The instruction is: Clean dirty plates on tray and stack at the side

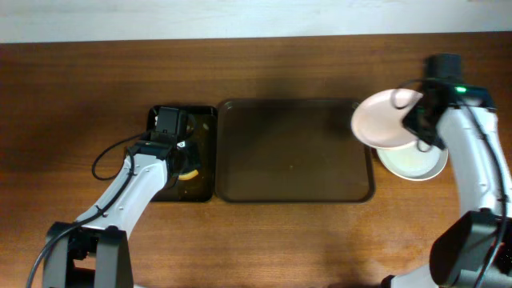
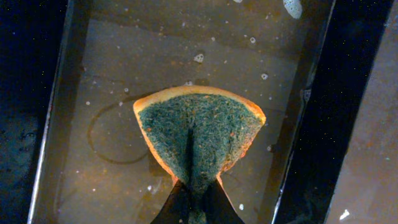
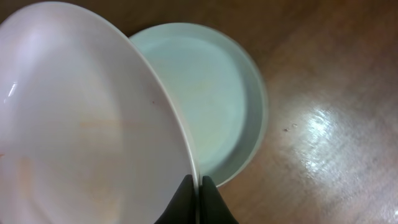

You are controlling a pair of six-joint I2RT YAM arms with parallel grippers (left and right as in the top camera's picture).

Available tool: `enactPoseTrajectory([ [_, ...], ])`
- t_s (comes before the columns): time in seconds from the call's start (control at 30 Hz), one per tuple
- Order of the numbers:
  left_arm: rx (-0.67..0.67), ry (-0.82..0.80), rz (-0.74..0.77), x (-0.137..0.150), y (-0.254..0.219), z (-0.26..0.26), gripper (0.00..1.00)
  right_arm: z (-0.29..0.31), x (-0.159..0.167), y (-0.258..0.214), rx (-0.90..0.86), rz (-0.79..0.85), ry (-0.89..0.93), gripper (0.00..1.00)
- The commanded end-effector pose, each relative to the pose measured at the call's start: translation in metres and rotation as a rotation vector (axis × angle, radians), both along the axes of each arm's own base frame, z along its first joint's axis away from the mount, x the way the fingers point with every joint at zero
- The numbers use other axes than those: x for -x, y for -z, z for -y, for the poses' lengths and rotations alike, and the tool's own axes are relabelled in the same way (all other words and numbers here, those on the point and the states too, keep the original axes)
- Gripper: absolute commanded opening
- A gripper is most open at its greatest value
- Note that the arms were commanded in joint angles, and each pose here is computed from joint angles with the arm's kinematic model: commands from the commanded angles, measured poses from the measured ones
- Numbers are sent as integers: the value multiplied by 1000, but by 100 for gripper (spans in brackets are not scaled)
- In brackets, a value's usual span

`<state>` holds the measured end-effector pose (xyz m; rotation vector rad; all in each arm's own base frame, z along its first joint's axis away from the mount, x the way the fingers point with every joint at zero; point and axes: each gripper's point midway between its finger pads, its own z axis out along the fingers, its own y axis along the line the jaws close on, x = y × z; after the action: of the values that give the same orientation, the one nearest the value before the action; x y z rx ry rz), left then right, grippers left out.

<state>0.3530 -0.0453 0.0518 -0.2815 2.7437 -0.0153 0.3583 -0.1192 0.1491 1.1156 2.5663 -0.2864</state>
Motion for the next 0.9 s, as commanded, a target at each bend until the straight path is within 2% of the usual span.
enactPoseTrajectory([
  [0.0, -14, -2, -2, 0, 2, -4, 0, 35, 22, 14, -100, -15, 106, 4],
  [0.07, -14, -2, -3, 0, 2, -4, 0, 56, 38, 29, -109, -33, 176, 4],
  [0.1, -14, -2, -2, 0, 2, -4, 0, 64, 44, 38, -113, -32, 205, 9],
  [0.13, -14, -2, -2, 0, 2, -4, 0, 66, 45, 40, -113, -29, 211, 18],
  [0.17, -14, -2, -2, 0, 1, -4, 0, 65, 42, 41, -121, -20, 201, 34],
  [0.23, -14, -1, 1, -1, 1, -4, 0, 40, 25, 41, -226, 19, 23, 47],
  [0.33, -51, 105, 60, -15, -5, -2, 0, -19, 16, 38, -444, 51, -274, 50],
  [0.37, -106, 234, 107, -26, -11, 0, 0, -34, 17, 38, -454, 26, -338, 52],
  [0.47, -134, 291, 140, -38, -7, 2, 0, -74, 11, 38, -454, -5, -467, 52],
  [0.5, -134, 293, 110, -39, 9, 2, 6, -92, 7, 38, -448, -14, -520, 52],
  [0.53, -135, 294, 87, -38, 20, 2, 24, -103, 6, 38, -446, -17, -554, 52],
  [0.57, -134, 295, 76, -38, 25, 2, 65, -113, 5, 38, -445, -21, -583, 52],
  [0.6, -133, 295, 83, -39, 21, 2, 87, -122, 5, 38, -437, -32, -610, 52],
  [0.77, -111, 283, 225, -36, -58, 5, 95, -164, 7, 29, -407, -30, -761, 53],
  [0.8, -75, 301, 245, -35, -64, 11, 90, -170, 5, 21, -382, -6, -787, 53],
  [0.83, -31, 324, 259, -36, -66, 20, 59, -176, 5, 13, -369, 17, -806, 53],
  [0.87, -20, 302, 257, -38, -64, 21, 9, -178, 5, 10, -364, 25, -816, 53],
])
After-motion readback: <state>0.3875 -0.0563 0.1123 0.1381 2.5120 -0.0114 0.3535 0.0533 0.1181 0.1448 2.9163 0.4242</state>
